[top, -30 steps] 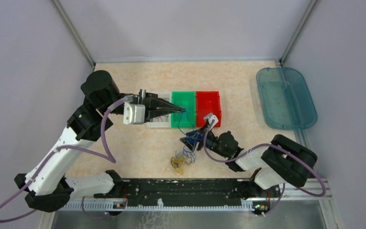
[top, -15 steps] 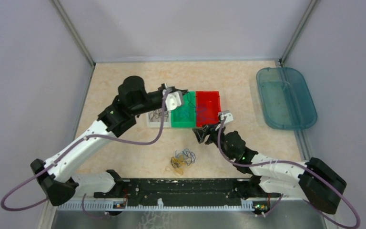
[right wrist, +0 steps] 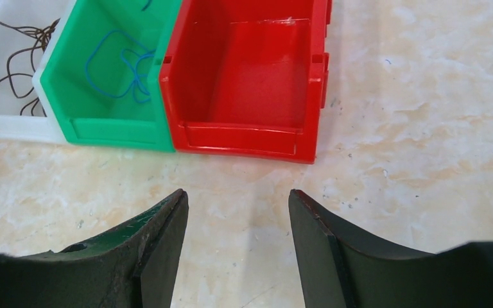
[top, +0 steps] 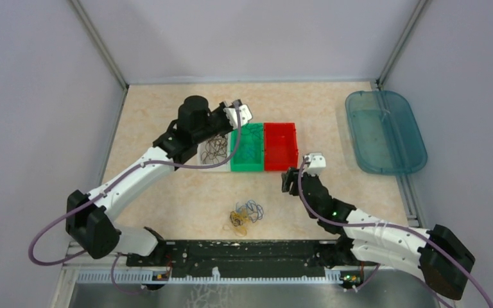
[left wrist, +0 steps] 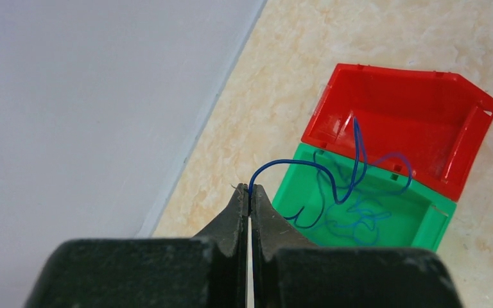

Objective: Untangle the cables

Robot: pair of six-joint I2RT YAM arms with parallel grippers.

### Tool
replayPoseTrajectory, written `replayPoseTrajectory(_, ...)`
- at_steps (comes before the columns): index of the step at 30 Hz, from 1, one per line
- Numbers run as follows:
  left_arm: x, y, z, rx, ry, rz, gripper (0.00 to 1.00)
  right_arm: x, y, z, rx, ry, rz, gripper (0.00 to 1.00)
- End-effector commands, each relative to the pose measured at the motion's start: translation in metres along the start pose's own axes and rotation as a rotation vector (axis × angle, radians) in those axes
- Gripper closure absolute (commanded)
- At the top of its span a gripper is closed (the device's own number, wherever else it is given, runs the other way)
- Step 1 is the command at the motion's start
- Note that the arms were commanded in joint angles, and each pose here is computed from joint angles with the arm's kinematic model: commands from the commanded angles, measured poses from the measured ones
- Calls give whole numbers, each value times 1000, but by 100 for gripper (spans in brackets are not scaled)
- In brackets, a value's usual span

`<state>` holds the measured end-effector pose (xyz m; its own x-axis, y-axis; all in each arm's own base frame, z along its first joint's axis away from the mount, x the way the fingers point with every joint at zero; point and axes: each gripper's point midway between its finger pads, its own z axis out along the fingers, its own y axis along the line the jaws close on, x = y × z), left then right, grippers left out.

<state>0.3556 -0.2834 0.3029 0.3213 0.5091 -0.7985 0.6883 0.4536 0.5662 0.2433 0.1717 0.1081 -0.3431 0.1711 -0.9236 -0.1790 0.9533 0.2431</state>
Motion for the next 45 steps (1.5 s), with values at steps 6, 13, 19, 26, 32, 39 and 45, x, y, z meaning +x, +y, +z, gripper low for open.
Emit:
replayPoseTrajectory(6,65,-24,23,65,151,80,100,-50,3,-13,7,-129,82,40)
replayPoseTrajectory(13,92,1,35,-8,205,93,100,-59,4,-19,-7,-150,107,40)
replayPoseTrajectory(19,98,12,36,-38,199,156,100,-63,5,-20,-9,-155,115,41)
replayPoseTrajectory(26,99,-5,51,14,180,252,100,-67,9,-21,-21,-152,124,41)
replayPoseTrajectory(32,118,-41,64,126,221,249,100,-71,6,-26,-19,-163,136,41)
replayPoseTrajectory(39,144,-81,69,228,261,271,96,-75,2,-30,-10,-172,142,41)
replayPoseTrajectory(45,153,-94,74,289,288,260,72,-77,2,-31,-12,-176,132,41)
